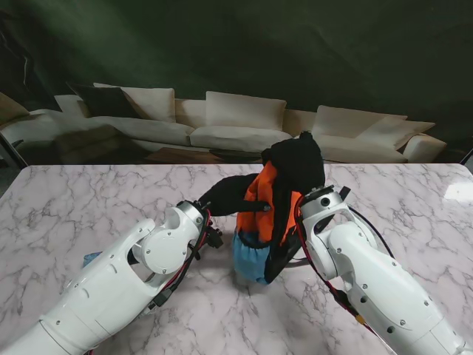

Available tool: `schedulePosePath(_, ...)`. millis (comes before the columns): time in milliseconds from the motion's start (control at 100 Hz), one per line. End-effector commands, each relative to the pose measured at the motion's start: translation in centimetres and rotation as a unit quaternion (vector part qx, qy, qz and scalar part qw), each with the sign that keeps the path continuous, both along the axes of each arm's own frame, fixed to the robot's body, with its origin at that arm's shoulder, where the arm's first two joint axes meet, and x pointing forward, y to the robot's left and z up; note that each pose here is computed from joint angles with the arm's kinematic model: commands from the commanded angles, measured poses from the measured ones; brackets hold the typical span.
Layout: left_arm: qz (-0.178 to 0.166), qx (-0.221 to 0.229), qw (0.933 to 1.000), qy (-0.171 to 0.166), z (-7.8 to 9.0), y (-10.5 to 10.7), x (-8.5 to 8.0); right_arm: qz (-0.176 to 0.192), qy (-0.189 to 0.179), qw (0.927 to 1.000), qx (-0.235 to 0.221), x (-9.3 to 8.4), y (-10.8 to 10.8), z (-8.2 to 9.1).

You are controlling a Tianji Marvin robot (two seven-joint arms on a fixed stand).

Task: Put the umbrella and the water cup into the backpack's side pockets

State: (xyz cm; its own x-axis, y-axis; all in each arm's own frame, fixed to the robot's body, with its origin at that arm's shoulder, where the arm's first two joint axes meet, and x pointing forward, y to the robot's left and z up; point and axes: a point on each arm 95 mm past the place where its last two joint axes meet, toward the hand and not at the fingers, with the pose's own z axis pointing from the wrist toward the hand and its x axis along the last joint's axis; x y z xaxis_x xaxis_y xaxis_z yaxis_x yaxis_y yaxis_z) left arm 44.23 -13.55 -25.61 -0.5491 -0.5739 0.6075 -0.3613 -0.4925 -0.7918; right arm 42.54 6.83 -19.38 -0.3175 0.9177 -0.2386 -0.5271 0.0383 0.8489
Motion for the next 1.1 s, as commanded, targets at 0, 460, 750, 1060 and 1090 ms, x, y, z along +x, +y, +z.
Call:
schedulePosePath(0,0.006,0.000,1.0000,0.001,0.0,-0.1,0.3,0.008,0.009,0.9999,0.004,-0.5,0.3,-0.4)
schedulePosePath(460,0.023,-0.005,0.9997,-0.008,-0.1,0.9,1.3,0.062,0.051,0.9967,0.015,-3.0,-0.6,0.5)
schedulePosePath(750,0.005,0.006,0.9999,-0.007,-0.2,1.7,1.2,0.079,0.021,0.9961,0.031,-3.8,-3.3,2.5)
schedulePosePath(1060,-0.010,0.009,0.9999,-0.009,-0.3,2.3,0.9,0.083,0.075,0.9937,0.004,-3.7,-8.5,4.2)
schedulePosePath(1090,-0.010,0.010,0.9999,-0.010,-0.3,2.4,0.9,0.081,0.080,0.9934,0.002,-3.5,-9.0,4.1)
